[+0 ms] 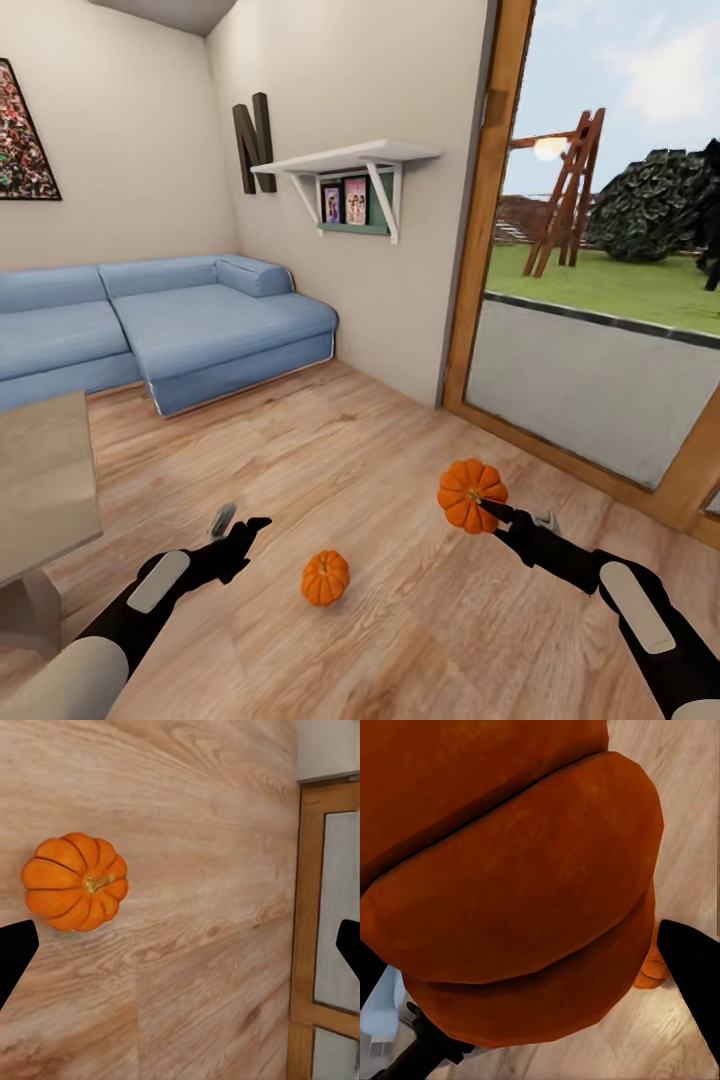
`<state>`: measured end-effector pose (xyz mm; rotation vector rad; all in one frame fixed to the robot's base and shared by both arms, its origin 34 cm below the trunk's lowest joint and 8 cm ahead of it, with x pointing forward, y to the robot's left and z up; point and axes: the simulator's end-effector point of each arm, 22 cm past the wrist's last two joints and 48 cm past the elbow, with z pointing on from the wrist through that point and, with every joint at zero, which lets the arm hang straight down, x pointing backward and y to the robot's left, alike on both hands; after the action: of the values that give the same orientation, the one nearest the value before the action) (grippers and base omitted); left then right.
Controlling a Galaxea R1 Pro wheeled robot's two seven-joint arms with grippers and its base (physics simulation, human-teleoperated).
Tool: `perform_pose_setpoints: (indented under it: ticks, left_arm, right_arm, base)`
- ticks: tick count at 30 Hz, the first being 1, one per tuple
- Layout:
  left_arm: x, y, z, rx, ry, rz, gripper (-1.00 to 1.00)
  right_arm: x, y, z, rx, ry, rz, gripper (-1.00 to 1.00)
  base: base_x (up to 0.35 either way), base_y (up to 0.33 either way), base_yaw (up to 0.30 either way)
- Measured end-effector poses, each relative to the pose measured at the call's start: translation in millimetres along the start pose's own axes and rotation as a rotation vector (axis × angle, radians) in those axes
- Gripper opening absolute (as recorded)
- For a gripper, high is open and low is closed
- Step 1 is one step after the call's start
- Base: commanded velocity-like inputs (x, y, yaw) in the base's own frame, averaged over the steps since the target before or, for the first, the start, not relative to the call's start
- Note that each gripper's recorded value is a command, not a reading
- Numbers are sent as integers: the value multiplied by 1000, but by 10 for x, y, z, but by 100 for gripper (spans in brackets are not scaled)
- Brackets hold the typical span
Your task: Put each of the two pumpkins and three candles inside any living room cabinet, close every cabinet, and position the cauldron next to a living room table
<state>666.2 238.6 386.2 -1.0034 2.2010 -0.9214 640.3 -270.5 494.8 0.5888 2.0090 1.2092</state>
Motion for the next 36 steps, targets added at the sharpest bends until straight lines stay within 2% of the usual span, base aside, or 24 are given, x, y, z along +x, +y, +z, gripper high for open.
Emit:
perform_pose_setpoints:
  ticks: [10,21,36]
  left_arm:
    - [9,-16,1,6,2,-1,100]
    - [4,-45,-7,16,0,-1,100]
    - [77,89,31,-21,5,-26,100]
  right_arm:
    - [2,-1,1,2,1,-5,-100]
    - [0,7,-3,3,0,-10,-100]
    - [-7,30,-6,-6,-1,-2,-100]
  base:
    - [151,-204,89]
    - [151,-3,229]
    - [44,-95,17]
